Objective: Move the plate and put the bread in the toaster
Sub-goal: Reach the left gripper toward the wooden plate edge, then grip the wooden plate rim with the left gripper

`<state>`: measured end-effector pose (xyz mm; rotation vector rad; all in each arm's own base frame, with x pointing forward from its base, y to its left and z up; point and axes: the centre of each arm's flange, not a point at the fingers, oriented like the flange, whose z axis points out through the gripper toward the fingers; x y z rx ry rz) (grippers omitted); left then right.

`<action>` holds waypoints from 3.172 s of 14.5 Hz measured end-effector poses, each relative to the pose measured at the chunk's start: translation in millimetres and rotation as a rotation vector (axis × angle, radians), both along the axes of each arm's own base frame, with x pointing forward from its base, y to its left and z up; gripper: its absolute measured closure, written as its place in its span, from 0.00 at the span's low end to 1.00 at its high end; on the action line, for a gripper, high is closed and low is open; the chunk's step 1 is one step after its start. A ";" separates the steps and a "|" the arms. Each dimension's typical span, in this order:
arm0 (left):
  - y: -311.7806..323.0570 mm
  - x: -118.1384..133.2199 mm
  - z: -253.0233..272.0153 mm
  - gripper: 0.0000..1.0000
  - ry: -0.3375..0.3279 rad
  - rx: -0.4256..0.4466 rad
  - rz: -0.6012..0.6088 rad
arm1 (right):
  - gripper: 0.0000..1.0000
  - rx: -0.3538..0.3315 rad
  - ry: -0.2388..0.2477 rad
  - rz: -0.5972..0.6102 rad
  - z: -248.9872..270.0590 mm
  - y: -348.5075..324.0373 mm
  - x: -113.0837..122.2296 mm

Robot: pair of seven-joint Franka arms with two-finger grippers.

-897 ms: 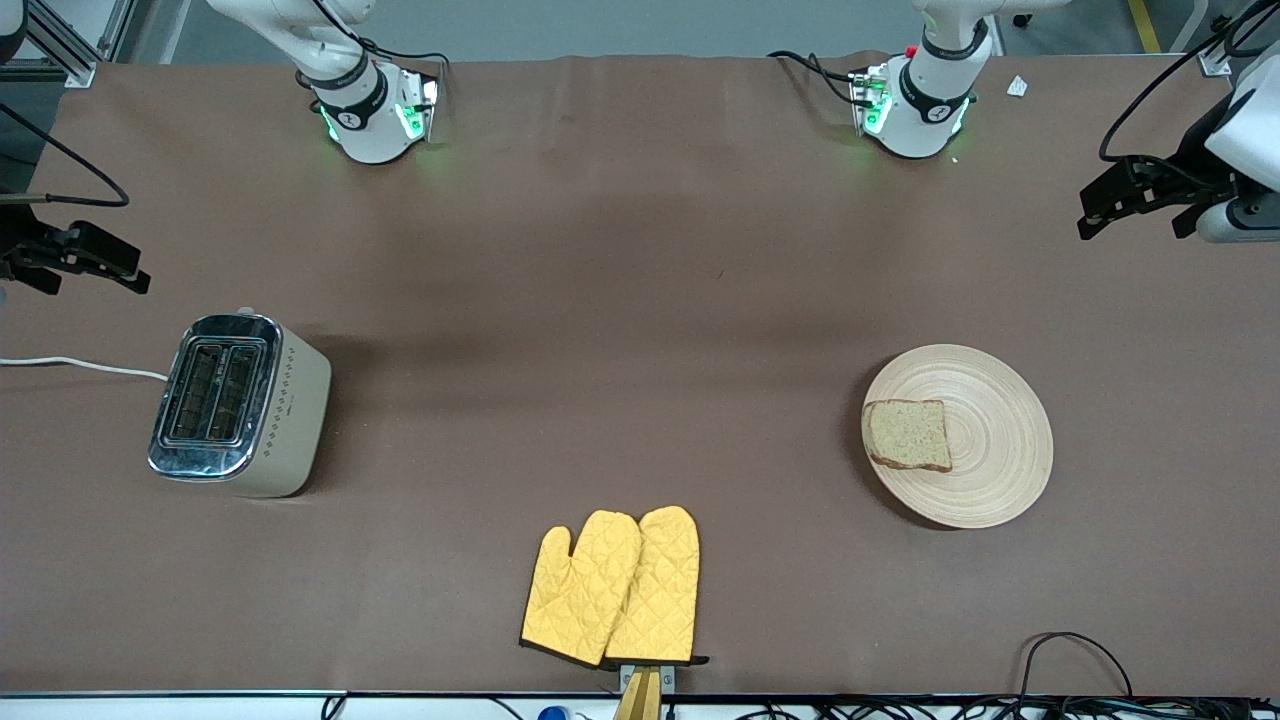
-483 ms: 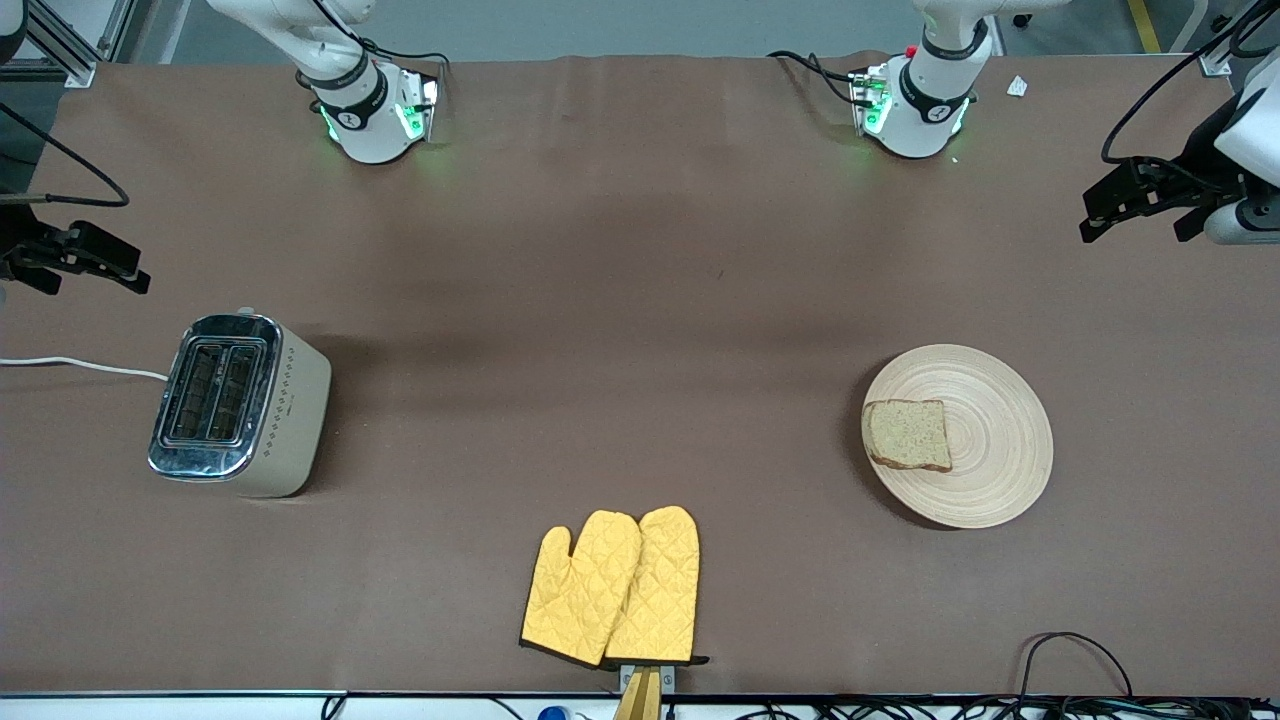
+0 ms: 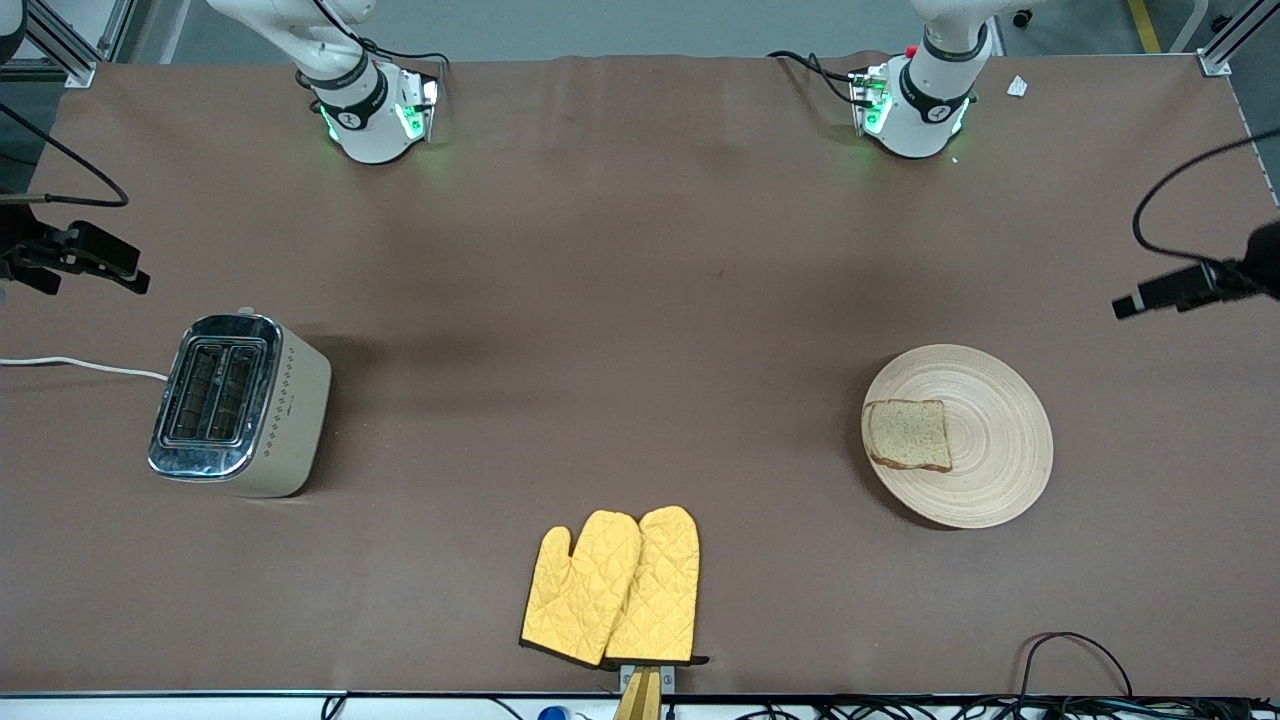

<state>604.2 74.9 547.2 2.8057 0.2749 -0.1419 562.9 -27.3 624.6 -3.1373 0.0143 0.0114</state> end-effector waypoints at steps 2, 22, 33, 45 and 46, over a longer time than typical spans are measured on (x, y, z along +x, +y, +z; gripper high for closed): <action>19.8 24.3 -37.6 0.00 -0.011 -0.022 -0.009 | 0.00 0.000 0.000 0.000 0.0 -0.1 0.0; 163.2 40.8 -346.6 0.19 -0.136 -0.420 -0.073 | 0.00 0.000 0.004 0.004 -0.4 1.9 -0.4; 153.4 39.4 -382.1 0.39 -0.136 -0.443 -0.109 | 0.00 0.000 0.004 0.005 -0.4 2.4 -0.3; 145.6 40.8 -383.7 0.85 -0.160 -0.464 -0.170 | 0.00 0.000 0.004 0.005 -0.4 2.4 -0.3; 145.6 40.3 -382.7 0.87 -0.165 -0.475 -0.181 | 0.00 0.000 0.004 0.005 -0.4 2.5 -0.3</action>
